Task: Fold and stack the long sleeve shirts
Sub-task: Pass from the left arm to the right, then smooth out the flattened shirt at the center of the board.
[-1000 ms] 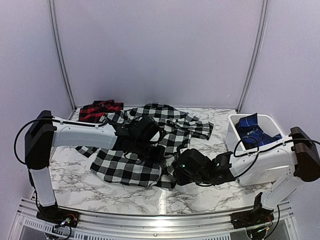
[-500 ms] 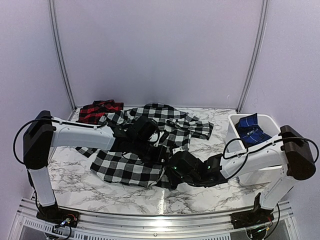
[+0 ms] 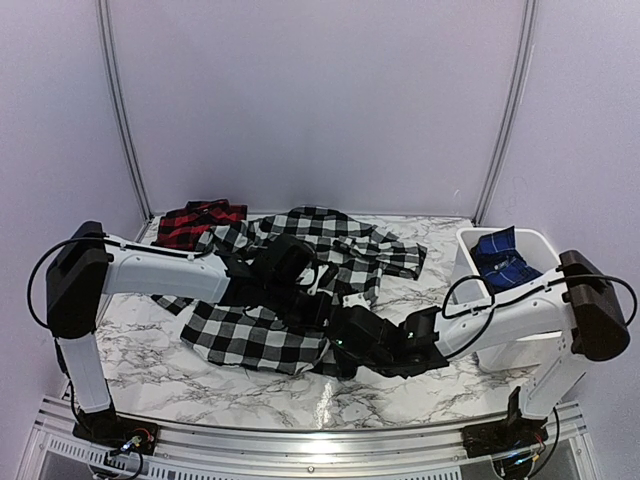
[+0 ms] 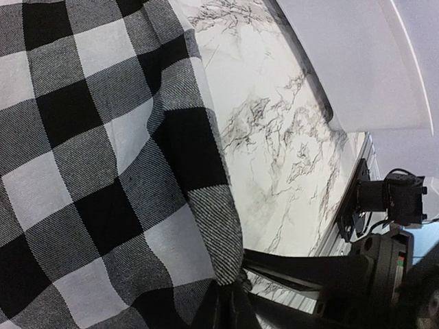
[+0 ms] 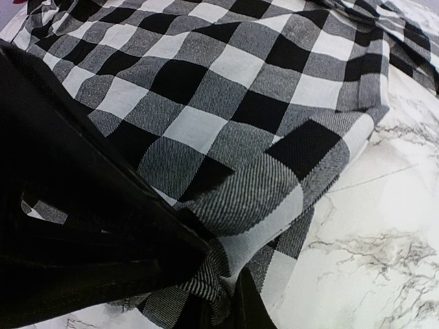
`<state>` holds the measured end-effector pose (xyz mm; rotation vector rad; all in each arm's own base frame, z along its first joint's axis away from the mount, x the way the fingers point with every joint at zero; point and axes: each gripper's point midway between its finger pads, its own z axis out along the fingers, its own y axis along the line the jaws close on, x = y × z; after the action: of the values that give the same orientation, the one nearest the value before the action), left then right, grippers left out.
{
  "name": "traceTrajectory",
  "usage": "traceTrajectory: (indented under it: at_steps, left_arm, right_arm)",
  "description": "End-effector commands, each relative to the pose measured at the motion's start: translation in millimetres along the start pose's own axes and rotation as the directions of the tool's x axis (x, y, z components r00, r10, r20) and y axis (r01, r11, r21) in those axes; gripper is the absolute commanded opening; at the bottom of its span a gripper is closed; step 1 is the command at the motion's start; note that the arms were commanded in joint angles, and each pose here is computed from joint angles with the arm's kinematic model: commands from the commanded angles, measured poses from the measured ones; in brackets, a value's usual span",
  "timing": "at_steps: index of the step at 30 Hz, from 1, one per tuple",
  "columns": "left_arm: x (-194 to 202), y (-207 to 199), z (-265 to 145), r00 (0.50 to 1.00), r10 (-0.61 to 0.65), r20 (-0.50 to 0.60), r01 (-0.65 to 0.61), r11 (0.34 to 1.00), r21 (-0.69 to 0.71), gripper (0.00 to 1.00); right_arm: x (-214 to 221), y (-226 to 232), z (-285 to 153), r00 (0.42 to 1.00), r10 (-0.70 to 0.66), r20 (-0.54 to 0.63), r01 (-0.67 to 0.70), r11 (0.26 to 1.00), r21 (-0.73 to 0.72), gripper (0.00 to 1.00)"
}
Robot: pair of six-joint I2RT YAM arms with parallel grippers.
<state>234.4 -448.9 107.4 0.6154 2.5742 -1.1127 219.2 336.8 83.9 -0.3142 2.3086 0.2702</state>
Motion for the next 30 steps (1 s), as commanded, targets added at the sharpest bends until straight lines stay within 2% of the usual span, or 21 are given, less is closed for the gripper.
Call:
traceTrajectory:
  at_steps: [1, 6, 9, 12, 14, 22, 26, 30]
  left_arm:
    - [-5, -12, -14, 0.999, 0.018, 0.029, -0.019, 0.999, 0.038, 0.12]
    - [-5, -17, -24, 0.997, 0.046, 0.066, -0.050, 0.997, 0.066, 0.37]
    - [-2, -13, -27, 0.995, 0.059, 0.082, -0.065, 0.996, 0.067, 0.45]
    - [5, 3, -20, 0.997, 0.033, 0.063, -0.036, 0.999, 0.039, 0.44]
    - [10, 15, -17, 0.998, 0.009, 0.055, -0.010, 1.000, 0.017, 0.41]
    - [27, 61, -6, 0.996, -0.082, 0.026, 0.083, 0.994, -0.068, 0.35]
    - [37, 73, -3, 0.995, -0.097, 0.008, 0.097, 0.990, -0.101, 0.34]
    - [43, 77, -4, 0.995, -0.100, -0.001, 0.100, 0.989, -0.110, 0.34]
  right_arm:
    - [3, -6, -13, 1.000, 0.002, -0.013, -0.001, 0.998, 0.064, 0.04]
    - [22, -27, -26, 0.998, -0.004, -0.067, 0.014, 0.989, 0.147, 0.00]
    - [33, -45, -33, 0.995, 0.017, -0.096, 0.001, 0.982, 0.188, 0.00]
    - [47, -59, -37, 0.991, 0.025, -0.131, 0.002, 0.979, 0.206, 0.01]
    - [57, -65, -38, 0.987, 0.026, -0.158, 0.007, 0.979, 0.205, 0.08]
    - [84, -74, -41, 0.969, 0.029, -0.246, 0.014, 0.985, 0.174, 0.23]
    - [62, -64, -60, 0.975, 0.039, -0.220, -0.016, 0.994, 0.106, 0.33]
    - [12, -31, -81, 0.989, 0.046, -0.142, -0.054, 0.997, -0.051, 0.45]
